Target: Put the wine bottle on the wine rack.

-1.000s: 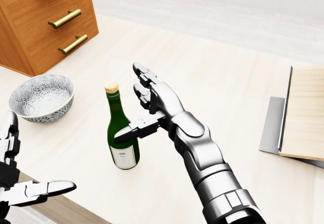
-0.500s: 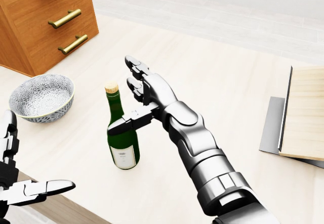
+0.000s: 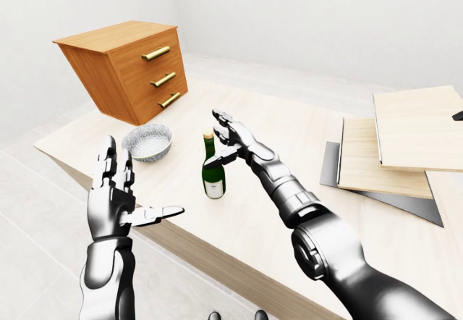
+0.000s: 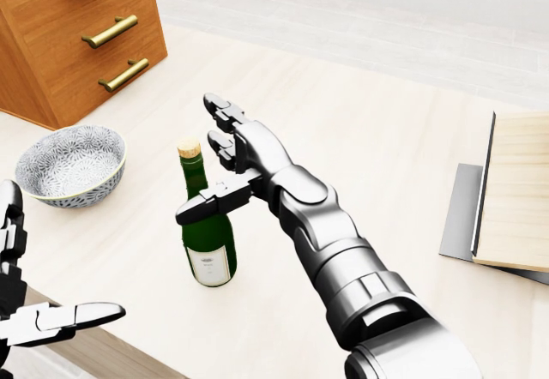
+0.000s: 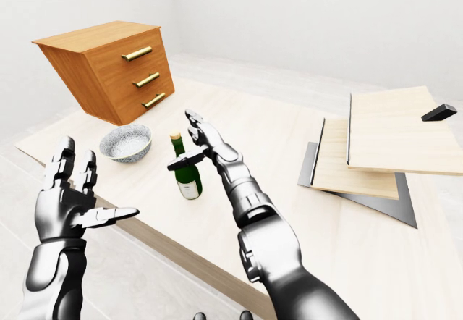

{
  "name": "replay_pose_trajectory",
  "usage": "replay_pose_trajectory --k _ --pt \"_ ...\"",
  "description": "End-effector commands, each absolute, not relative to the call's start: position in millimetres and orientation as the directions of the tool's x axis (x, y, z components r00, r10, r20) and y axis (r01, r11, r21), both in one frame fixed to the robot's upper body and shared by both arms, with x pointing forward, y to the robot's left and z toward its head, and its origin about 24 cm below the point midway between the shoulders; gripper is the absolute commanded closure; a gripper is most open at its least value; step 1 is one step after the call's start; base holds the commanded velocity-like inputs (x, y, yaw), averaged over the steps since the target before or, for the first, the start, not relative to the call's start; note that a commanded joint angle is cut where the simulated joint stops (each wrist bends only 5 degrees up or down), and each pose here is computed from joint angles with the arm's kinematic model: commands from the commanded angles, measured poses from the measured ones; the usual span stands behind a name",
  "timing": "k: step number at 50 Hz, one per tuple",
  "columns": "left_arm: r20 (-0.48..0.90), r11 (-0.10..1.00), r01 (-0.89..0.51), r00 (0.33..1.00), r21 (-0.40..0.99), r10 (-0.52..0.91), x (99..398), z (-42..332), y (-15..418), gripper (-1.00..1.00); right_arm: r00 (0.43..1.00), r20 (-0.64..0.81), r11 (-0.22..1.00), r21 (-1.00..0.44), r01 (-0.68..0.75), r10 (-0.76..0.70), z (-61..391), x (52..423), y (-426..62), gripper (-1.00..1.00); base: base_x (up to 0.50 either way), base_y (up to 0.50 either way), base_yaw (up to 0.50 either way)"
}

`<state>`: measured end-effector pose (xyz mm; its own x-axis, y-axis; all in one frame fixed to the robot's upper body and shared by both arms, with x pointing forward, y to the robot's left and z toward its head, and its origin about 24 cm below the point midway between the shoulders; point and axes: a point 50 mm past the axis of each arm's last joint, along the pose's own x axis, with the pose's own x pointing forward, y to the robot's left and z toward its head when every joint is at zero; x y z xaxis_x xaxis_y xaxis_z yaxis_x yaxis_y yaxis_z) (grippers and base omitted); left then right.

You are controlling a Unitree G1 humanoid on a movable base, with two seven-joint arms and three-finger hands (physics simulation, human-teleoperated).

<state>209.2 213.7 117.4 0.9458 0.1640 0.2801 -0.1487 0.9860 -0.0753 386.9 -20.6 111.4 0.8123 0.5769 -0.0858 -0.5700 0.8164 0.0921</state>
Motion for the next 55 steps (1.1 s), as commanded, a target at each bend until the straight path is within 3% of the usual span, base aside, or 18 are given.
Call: replay_pose_trajectory --k 1,47,48,49,50,53,55 --pt "0.281 0.986 -0.150 0.946 -0.075 0.165 211.3 117.6 214.2 -1.00 0.807 -0.096 0.813 0.098 -0.575 0.582 111.9 387.9 -18.3 -1.00 0.00 0.00 0.00" --pt "0.264 0.986 -0.147 0.951 -0.078 0.163 211.2 113.6 215.0 -1.00 0.771 -0.132 0.782 0.103 -0.614 0.623 107.9 384.8 -10.1 -1.00 0.00 0.00 0.00" --pt "0.264 0.986 -0.147 0.951 -0.077 0.163 211.2 113.7 214.9 -1.00 0.771 -0.132 0.783 0.104 -0.614 0.623 107.6 384.8 -10.5 -0.71 0.00 0.00 0.00" --pt "0.265 0.986 -0.147 0.951 -0.077 0.162 211.2 113.7 214.8 -1.00 0.772 -0.132 0.783 0.104 -0.613 0.622 107.4 384.9 -10.8 -0.15 0.00 0.00 0.00" --pt "0.265 0.986 -0.147 0.950 -0.077 0.162 211.3 113.9 214.7 -1.00 0.772 -0.132 0.783 0.104 -0.613 0.622 107.4 384.9 -10.8 -0.15 0.00 0.00 0.00" --pt "0.268 0.986 -0.147 0.950 -0.077 0.162 211.2 114.4 214.3 -1.00 0.771 -0.131 0.782 0.105 -0.614 0.623 107.8 384.9 -10.7 0.35 0.00 0.00 0.00" --pt "0.268 0.986 -0.146 0.950 -0.077 0.162 211.1 114.6 214.2 -1.00 0.771 -0.132 0.782 0.104 -0.614 0.623 107.7 384.9 -10.7 0.44 0.00 0.00 0.00"
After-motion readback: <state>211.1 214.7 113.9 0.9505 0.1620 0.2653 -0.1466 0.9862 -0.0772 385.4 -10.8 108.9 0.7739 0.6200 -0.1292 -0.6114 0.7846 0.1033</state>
